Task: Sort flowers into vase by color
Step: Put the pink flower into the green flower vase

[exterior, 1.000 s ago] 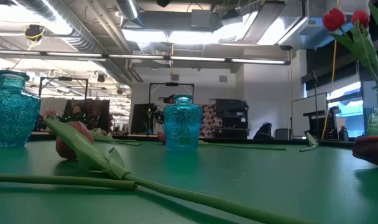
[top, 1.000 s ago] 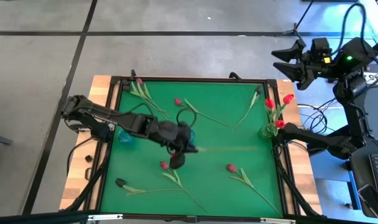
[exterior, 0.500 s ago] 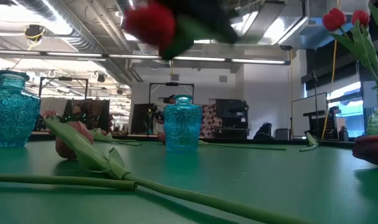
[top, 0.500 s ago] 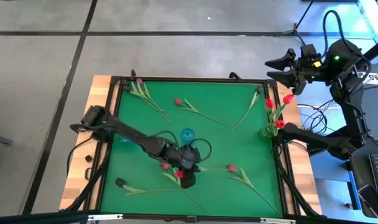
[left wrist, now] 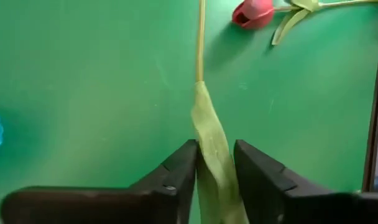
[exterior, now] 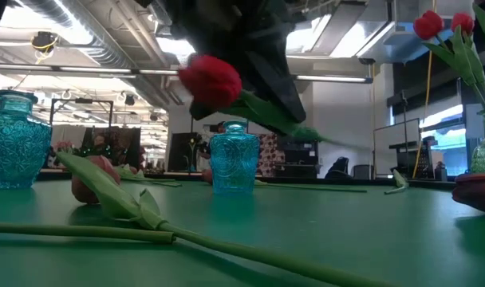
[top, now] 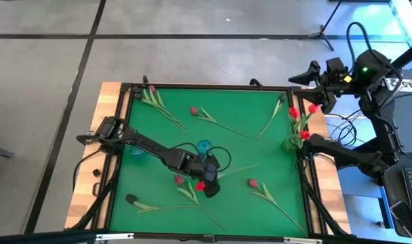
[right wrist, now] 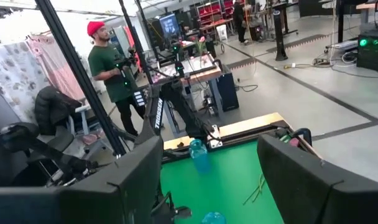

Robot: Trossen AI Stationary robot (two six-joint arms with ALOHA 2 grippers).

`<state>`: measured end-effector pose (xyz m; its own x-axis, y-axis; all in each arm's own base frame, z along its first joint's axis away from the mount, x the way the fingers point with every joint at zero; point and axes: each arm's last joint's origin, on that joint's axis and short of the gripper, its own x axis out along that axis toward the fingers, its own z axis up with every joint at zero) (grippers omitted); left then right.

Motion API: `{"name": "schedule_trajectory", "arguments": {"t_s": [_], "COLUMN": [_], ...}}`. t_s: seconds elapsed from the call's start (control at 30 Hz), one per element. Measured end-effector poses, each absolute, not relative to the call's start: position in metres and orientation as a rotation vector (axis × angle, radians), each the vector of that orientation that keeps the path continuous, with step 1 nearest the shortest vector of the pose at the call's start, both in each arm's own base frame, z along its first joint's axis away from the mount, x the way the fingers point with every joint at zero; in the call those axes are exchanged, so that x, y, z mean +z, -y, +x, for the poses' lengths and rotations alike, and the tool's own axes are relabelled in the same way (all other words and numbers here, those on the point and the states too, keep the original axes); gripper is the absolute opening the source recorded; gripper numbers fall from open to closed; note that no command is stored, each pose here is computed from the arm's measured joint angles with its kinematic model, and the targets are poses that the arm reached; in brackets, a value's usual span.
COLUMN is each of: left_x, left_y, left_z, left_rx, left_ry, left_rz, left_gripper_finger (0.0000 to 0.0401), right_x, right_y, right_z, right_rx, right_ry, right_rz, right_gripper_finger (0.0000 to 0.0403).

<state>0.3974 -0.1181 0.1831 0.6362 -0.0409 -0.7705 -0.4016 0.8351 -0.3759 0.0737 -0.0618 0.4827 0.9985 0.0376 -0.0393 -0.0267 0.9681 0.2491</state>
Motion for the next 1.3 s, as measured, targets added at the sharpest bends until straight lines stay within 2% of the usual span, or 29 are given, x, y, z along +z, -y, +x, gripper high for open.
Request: {"name": "schedule_trajectory", "arguments": {"t_s": [0.17, 0.3, 0.5, 0.67, 0.8, 0.93, 1.3], "left_x": [0.181, 0.191, 0.243, 0.282, 0.302, 0.313, 0.320], "left_y": [0.124, 0.127, 0.120, 0.107, 0.098, 0.091, 0.082], "left_z": [0.393, 0.389, 0.370, 0.345, 0.326, 0.310, 0.305], "left_rx": [0.218, 0.205, 0.204, 0.299, 0.373, 0.444, 0.482], "left_ry": [-0.908, -0.899, -0.792, -0.696, -0.657, -0.651, -0.629], "left_rz": [-0.582, -0.623, -0.647, -0.572, -0.507, -0.448, -0.370], "left_gripper_finger": [0.0152, 0.0172, 0.0175, 0.0175, 0.0175, 0.0176, 0.0176], "right_x": [0.474, 0.473, 0.468, 0.460, 0.452, 0.448, 0.407], "right_y": [0.062, 0.064, 0.072, 0.066, 0.041, 0.000, -0.091], "right_z": [0.085, 0.100, 0.142, 0.178, 0.198, 0.200, 0.185], "right_rx": [0.097, 0.173, 0.247, 0.335, 0.382, 0.403, 0.218], "right_ry": [-0.071, -0.082, -0.108, -0.152, -0.213, -0.291, -0.689], "right_rz": [0.254, 0.249, 0.250, 0.265, 0.270, 0.270, 0.186], "right_gripper_finger": [0.0264, 0.0264, 0.0264, 0.0264, 0.0264, 0.0264, 0.0275]}}
